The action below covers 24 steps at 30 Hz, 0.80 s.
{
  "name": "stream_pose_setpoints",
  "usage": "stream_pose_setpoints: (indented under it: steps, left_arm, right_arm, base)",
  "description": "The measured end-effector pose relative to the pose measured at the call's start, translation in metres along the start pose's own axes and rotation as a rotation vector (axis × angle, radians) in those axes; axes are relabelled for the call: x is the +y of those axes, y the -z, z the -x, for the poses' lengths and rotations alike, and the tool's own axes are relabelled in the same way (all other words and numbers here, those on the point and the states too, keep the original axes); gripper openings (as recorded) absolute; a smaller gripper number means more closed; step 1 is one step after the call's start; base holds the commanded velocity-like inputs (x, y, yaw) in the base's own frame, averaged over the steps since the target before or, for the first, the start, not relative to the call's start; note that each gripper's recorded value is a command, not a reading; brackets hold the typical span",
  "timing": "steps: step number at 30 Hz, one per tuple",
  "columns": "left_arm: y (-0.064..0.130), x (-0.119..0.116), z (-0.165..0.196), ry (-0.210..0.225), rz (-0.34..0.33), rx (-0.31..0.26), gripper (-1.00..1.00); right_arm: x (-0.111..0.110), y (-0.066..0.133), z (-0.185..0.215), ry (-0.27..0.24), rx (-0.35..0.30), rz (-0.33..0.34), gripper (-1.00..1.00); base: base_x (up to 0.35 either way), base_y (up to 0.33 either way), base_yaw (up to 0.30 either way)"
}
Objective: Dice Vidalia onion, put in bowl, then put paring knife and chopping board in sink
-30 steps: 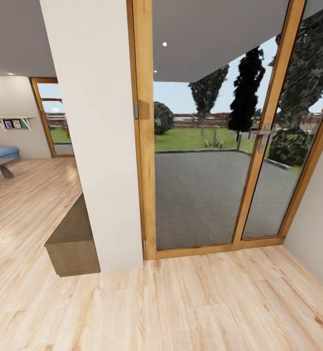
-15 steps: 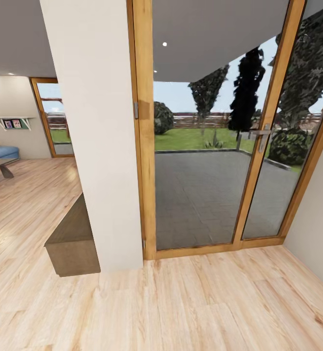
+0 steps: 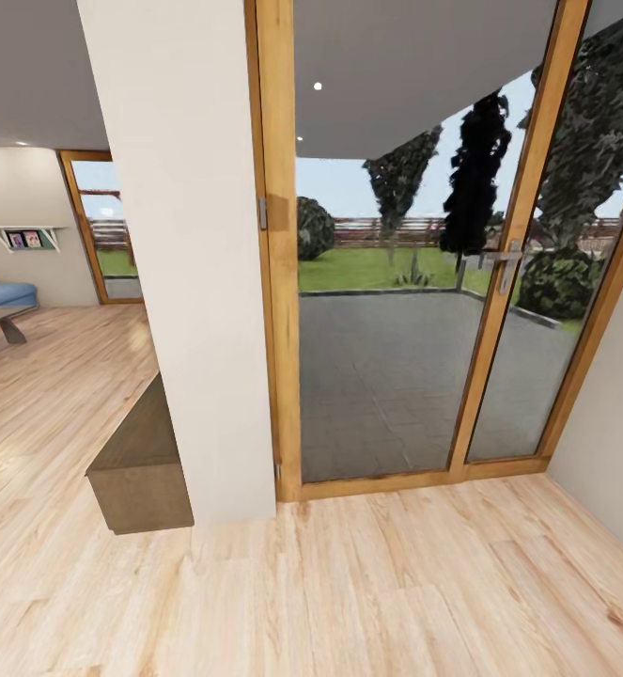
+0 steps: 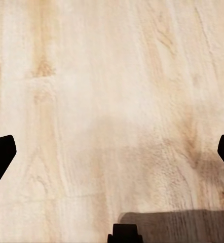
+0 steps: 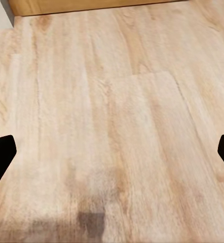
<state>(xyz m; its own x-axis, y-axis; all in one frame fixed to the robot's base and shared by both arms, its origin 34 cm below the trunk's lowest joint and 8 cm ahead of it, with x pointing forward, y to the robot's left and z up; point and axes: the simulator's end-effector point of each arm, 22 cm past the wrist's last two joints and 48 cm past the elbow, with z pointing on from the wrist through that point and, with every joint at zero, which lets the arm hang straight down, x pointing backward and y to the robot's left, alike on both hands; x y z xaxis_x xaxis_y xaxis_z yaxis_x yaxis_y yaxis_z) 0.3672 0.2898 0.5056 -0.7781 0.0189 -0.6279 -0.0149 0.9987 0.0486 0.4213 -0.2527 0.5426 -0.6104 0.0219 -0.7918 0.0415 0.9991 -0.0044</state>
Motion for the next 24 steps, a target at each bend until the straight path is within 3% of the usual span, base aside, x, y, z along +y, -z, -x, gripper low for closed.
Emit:
stream_pose_setpoints:
  steps: [24]
  left_arm:
    - [0.003, -0.004, -0.016, 0.004, -0.003, 0.033, 1.00]
  right_arm:
    - [0.002, 0.000, 0.001, 0.004, -0.002, 0.005, 1.00]
  base:
    - [0.000, 0.000, -0.003]
